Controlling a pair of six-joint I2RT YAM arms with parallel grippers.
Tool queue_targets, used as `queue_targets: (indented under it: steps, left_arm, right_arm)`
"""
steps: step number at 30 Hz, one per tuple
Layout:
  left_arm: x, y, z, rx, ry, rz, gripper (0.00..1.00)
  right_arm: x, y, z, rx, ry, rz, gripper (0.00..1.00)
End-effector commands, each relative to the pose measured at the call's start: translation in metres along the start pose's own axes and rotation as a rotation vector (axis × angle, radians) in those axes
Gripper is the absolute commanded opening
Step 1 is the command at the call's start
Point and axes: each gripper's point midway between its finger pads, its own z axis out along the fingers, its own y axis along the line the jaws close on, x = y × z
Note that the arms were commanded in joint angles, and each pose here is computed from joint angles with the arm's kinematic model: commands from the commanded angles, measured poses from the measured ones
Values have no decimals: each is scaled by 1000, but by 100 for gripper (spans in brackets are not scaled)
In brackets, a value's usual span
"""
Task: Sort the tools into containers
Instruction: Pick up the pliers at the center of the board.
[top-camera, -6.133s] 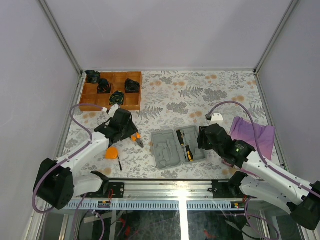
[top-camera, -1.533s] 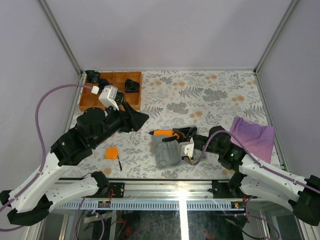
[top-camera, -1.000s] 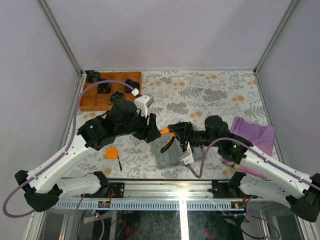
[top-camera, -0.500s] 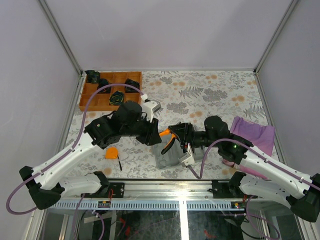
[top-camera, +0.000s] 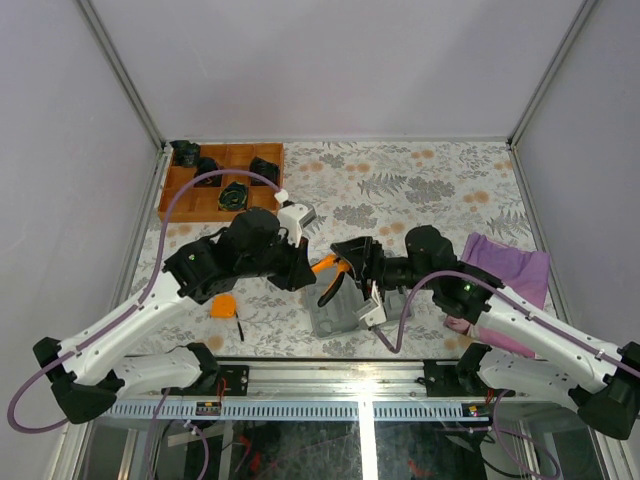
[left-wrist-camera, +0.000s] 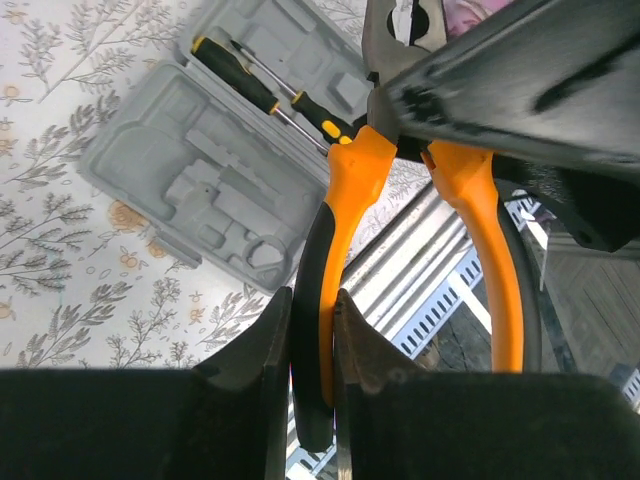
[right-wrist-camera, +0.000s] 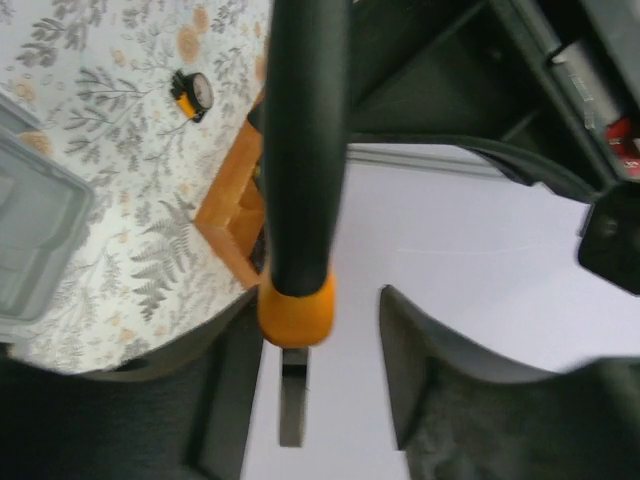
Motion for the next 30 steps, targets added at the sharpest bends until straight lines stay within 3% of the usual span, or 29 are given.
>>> queue_targets:
  steps: [1,5,12,16,20,23,26,30]
  left_arm:
    - [-30,3,-9,-38,-172,-14,0]
    - [-41,14,-18,-102,-257,-40,0]
    - [-58,44,-48,-254,-469,-124,0]
    - [-65,58,-60,-330,-550,-167,0]
    - [-69,67,-65,-374,-601,-196,0]
    - [-72,74,-65,-409,-627,-220,0]
    - [-76,80,-65,-441,-647,-242,0]
    - [-83,81,-61,-450,-676,-264,0]
  right_arm:
    - [-7,-52,-17,131,3,-50,64]
    - [-5,-45,-23,119,30,15,76]
    - [0,-34,-36,243,66,361,75]
    - [13,-49,-49,517,65,787,59]
    - [16,-71,-66,730,-8,1112,55]
    - [26,-79,-72,870,-38,1432,45]
    - [41,-71,-68,899,85,1751,47]
    - [56,-69,-54,923,191,1928,47]
